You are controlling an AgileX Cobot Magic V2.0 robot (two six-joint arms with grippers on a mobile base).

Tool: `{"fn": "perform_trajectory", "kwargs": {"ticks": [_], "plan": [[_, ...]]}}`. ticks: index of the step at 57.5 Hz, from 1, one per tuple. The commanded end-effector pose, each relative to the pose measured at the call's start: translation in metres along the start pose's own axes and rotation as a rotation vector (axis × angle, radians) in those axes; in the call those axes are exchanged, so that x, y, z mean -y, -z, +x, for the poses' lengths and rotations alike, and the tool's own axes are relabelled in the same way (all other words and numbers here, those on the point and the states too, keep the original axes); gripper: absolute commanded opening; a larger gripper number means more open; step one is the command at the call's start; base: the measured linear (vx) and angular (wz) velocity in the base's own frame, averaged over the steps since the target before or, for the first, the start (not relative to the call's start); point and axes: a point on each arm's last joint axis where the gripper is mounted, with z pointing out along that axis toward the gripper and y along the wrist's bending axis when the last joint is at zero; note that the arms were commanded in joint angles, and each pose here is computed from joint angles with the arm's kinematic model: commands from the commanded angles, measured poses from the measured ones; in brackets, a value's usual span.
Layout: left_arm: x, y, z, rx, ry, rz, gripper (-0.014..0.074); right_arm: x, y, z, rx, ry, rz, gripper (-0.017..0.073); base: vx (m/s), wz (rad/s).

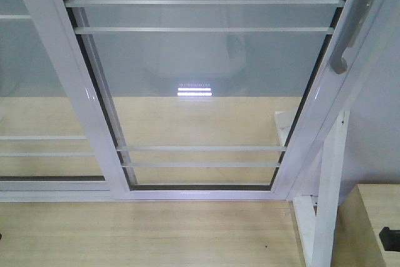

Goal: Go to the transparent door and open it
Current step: 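Align the base in front of the door's grey handle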

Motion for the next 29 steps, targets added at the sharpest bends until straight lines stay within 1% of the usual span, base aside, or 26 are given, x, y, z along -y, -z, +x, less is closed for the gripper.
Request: {"fn": "perform_trajectory", "kwargs": {"ticks": [1, 11, 19, 24, 26, 29], "plan": [[0.001, -0.001, -0.004, 0.06, 0.011, 0.007, -0.0006, 0.001, -0.001, -0.009, 0.09, 0.007, 0.017, -0.0006, 0.0, 0.0], [0.001, -0.001, -0.007, 0.086, 0.011, 0.007, -0.0006, 0.002, -0.001, -0.011, 0.116, 0.006, 0.02, -0.0006, 0.0, 0.0], [0.001, -0.001, -0.008, 0.095, 0.011, 0.006, -0.0006, 0.002, 0.0, -0.015, 0.163, 0.005, 0.026, -0.0006, 0.0, 0.0], [0.0, 0.0, -0.013, 0.151, 0.022, 0.006, -0.0006, 0.003, 0.002, -0.024, 0.257, 0.004, 0.037, -0.0006, 0.0, 0.0], [0.0, 0.0, -0.018, 0.197, 0.037, 0.007, -0.0006, 0.004, 0.003, -0.029, 0.315, -0.017, 0.042, -0.0006, 0.0, 0.0], [-0.001, 0.002, -0.028, 0.266, 0.05, 0.007, -0.0006, 0.005, 0.007, -0.04, 0.394, -0.076, 0.043, -0.0006, 0.0, 0.0]]}}
